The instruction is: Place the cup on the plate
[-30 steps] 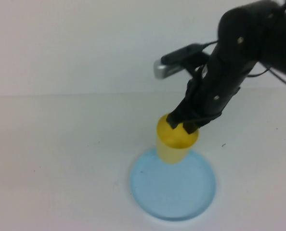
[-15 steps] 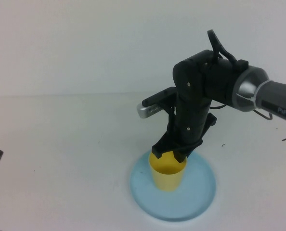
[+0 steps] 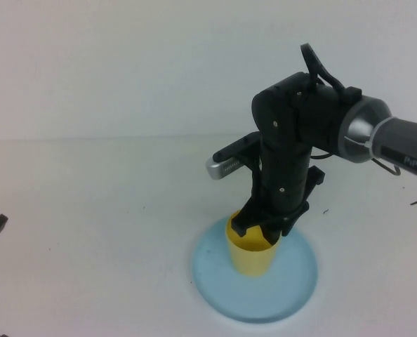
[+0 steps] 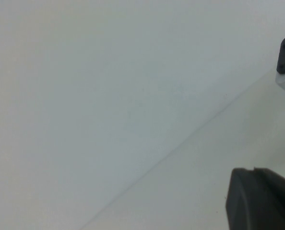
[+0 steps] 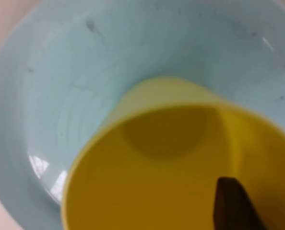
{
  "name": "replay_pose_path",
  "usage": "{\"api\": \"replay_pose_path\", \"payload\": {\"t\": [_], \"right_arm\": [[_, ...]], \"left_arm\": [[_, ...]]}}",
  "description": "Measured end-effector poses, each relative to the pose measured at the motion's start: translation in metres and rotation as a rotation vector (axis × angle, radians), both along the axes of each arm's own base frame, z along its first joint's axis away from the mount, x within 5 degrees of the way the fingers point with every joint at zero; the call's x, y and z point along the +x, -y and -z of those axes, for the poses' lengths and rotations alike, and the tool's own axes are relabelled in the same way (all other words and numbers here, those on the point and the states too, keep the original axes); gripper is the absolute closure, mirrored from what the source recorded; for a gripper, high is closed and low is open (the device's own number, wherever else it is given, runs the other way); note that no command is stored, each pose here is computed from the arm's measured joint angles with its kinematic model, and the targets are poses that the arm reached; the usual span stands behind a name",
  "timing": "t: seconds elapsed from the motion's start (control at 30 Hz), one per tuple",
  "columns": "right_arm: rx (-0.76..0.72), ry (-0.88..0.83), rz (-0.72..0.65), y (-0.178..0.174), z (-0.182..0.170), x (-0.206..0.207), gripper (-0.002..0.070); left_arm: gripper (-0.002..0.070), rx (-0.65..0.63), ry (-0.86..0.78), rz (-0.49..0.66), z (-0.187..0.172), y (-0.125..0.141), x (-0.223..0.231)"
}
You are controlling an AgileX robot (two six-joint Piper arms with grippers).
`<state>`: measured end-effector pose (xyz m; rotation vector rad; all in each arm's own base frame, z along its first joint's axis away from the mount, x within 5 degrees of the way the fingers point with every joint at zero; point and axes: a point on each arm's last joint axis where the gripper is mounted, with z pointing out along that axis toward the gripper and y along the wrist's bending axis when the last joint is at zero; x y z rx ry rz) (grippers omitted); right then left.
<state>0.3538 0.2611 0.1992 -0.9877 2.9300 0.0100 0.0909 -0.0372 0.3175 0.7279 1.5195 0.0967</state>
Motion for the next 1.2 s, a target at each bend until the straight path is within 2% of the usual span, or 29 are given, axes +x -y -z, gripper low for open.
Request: {"api": "replay_pose_path", "payload": {"t": [0.1, 0.2, 0.37, 0.53, 0.63, 0.77, 0.93, 1.07, 1.2], "right_arm": [[-0.02, -0.007, -0.005, 0.002, 0.0, -0.001, 0.0391], [-0.024, -0.01, -0.005, 0.002, 0.0, -0.001, 0.0325], [-0.003, 0.018, 0.007, 0.004, -0.016, -0.003, 0.03], [0.0, 0.137, 0.044, 0.016, -0.059, -0.009, 0.0299], [-0.015, 0.243, 0.098, 0.029, -0.089, -0.013, 0.0304], [0.025, 0.358, 0.142, 0.047, -0.137, -0.029, 0.0362], [0.112, 0.457, 0.16, 0.071, -0.191, -0.069, 0.05], [0.163, 0.509, 0.1, 0.082, -0.211, -0.115, 0.0622], [0.247, 0.569, -0.01, 0.09, -0.216, -0.165, 0.0666]], "left_arm": [[0.0673, 0.005, -0.005, -0.003, 0.001, 0.0, 0.0], [0.0673, 0.016, -0.019, -0.009, 0.002, -0.001, 0.0], [0.0673, 0.024, -0.017, -0.011, 0.002, -0.001, 0.0], [0.0673, 0.12, -0.018, -0.042, 0.005, -0.005, 0.001], [0.0673, 0.092, -0.018, -0.055, 0.004, -0.007, 0.0], [0.0673, 0.047, -0.012, -0.06, 0.002, -0.008, -0.004], [0.0673, -0.04, 0.006, -0.067, -0.002, -0.012, -0.012], [0.0673, -0.067, 0.022, -0.073, -0.004, -0.015, -0.017], [0.0673, -0.078, 0.029, -0.118, -0.004, -0.02, -0.018]]}}
